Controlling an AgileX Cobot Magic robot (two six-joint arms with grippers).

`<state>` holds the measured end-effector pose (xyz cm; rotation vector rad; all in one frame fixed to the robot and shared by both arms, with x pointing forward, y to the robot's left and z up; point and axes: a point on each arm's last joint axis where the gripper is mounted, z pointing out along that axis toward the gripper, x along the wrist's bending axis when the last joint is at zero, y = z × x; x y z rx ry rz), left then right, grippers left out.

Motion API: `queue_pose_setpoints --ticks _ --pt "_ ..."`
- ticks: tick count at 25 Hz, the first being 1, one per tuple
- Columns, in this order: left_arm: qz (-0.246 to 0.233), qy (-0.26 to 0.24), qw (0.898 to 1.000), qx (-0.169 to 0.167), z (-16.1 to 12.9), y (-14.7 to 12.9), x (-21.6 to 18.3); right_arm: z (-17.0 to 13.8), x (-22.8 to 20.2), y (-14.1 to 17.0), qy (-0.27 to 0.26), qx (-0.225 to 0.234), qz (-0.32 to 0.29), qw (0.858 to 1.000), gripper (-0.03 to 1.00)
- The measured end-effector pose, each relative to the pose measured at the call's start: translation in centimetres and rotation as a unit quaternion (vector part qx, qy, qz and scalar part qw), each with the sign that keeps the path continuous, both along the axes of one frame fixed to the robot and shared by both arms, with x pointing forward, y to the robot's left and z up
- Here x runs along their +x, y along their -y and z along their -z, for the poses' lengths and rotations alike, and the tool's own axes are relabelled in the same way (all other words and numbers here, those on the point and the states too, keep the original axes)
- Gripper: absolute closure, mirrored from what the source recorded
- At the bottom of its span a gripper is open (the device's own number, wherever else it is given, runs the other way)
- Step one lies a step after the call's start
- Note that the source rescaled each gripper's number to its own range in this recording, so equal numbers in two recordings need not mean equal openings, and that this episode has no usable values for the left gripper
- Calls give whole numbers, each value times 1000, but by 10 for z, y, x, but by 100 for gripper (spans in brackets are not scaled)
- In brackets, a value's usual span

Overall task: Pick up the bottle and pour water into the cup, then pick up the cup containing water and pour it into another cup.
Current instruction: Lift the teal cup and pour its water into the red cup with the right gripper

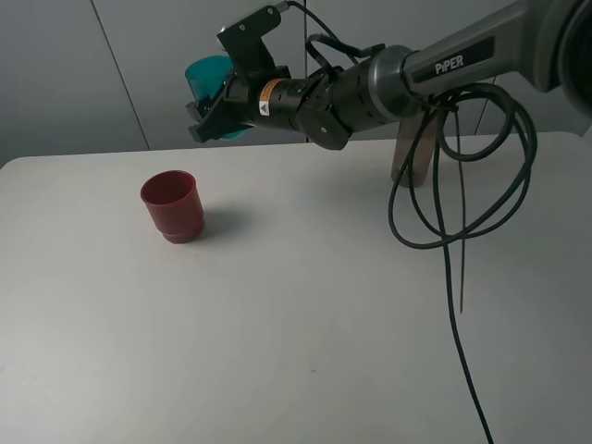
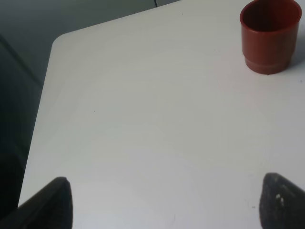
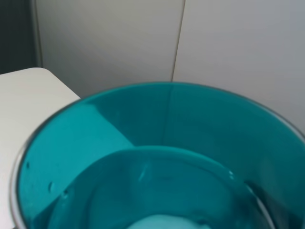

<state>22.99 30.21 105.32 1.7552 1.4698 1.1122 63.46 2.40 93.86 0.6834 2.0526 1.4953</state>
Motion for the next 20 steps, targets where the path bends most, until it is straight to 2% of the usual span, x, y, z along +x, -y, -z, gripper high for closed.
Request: queue_pose_setpoints --ticks 5,13,15,20 --pt "0 0 1000 0 0 0 0 7 8 -22 11 8 -11 1000 94" --pt "0 0 1000 -1 0 0 0 20 20 -44 11 -6 -8 1000 94" --pt "0 0 1000 -1 0 0 0 24 21 -46 19 -15 -11 1000 94" --pt "0 0 1000 -1 0 0 0 27 20 -46 66 -70 -33 995 94"
